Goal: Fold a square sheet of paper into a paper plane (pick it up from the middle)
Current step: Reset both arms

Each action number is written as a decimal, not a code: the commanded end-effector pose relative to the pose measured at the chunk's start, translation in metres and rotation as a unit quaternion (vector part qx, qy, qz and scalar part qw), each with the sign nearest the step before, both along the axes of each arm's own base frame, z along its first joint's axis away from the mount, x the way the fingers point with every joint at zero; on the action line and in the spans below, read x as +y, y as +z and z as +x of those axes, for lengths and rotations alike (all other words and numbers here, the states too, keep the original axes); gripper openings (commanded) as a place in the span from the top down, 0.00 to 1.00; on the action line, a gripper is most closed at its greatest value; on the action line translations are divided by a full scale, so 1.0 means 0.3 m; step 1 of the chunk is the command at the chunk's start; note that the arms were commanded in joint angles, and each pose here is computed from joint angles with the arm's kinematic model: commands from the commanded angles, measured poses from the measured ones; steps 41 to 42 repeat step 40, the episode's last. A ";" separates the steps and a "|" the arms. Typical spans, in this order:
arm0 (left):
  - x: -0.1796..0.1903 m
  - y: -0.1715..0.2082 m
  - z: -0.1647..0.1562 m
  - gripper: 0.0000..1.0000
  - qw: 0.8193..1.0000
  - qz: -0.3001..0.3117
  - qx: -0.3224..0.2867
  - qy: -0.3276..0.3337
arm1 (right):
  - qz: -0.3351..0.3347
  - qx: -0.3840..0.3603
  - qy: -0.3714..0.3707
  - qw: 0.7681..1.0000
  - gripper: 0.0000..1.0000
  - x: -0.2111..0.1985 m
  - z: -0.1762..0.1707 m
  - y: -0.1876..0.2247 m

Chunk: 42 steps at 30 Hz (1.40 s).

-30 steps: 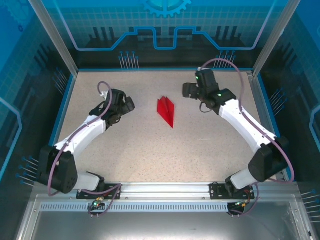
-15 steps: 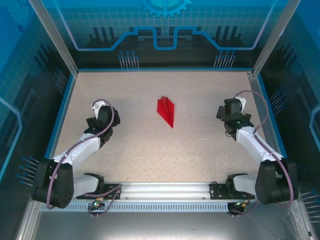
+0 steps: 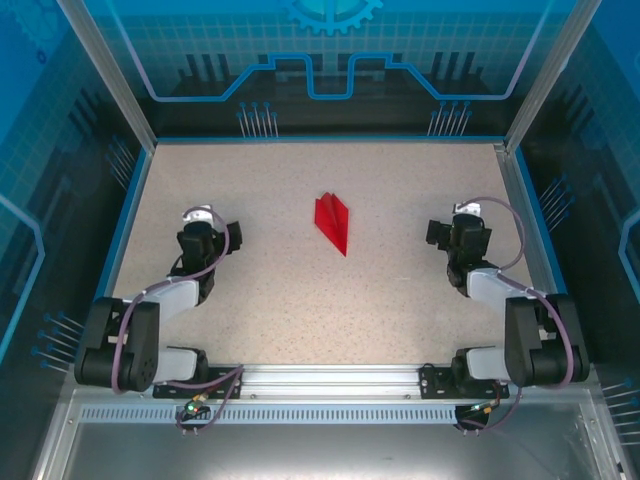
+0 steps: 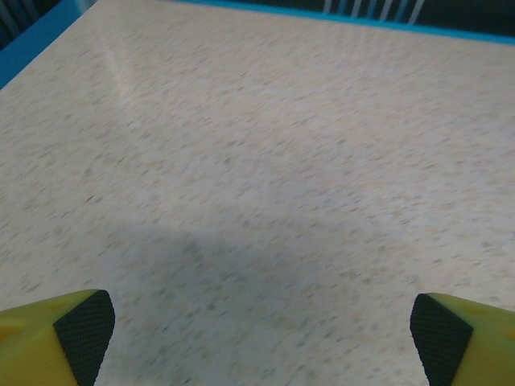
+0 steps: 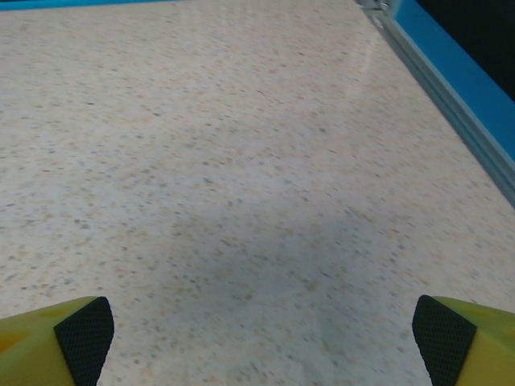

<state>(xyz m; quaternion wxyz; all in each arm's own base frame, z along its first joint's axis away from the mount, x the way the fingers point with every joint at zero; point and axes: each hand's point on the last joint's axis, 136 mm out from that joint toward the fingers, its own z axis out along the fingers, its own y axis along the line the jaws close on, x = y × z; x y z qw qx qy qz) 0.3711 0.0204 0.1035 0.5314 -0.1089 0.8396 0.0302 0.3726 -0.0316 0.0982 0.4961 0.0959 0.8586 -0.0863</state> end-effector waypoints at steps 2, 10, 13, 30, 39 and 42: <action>-0.062 0.039 0.036 0.01 0.996 -0.001 -0.058 -0.067 | -0.003 -0.055 0.074 0.996 0.01 0.075 0.065 0.034; -0.065 -0.011 0.066 0.01 0.996 0.000 -0.048 -0.071 | -0.021 -0.067 0.127 0.989 0.01 0.147 0.074 -0.006; -0.057 -0.038 0.078 0.01 0.997 0.002 -0.036 -0.065 | -0.023 -0.066 0.130 0.989 0.01 0.151 0.072 -0.008; -0.062 -0.039 0.083 0.01 0.997 0.002 -0.032 -0.068 | -0.022 -0.064 0.129 0.989 0.01 0.151 0.074 -0.010; -0.063 -0.044 0.083 0.01 0.997 0.002 -0.030 -0.069 | -0.023 -0.065 0.128 0.989 0.00 0.149 0.073 -0.010; -0.062 -0.042 0.083 0.02 0.997 0.002 -0.031 -0.069 | -0.023 -0.066 0.134 0.989 0.01 0.156 0.072 -0.008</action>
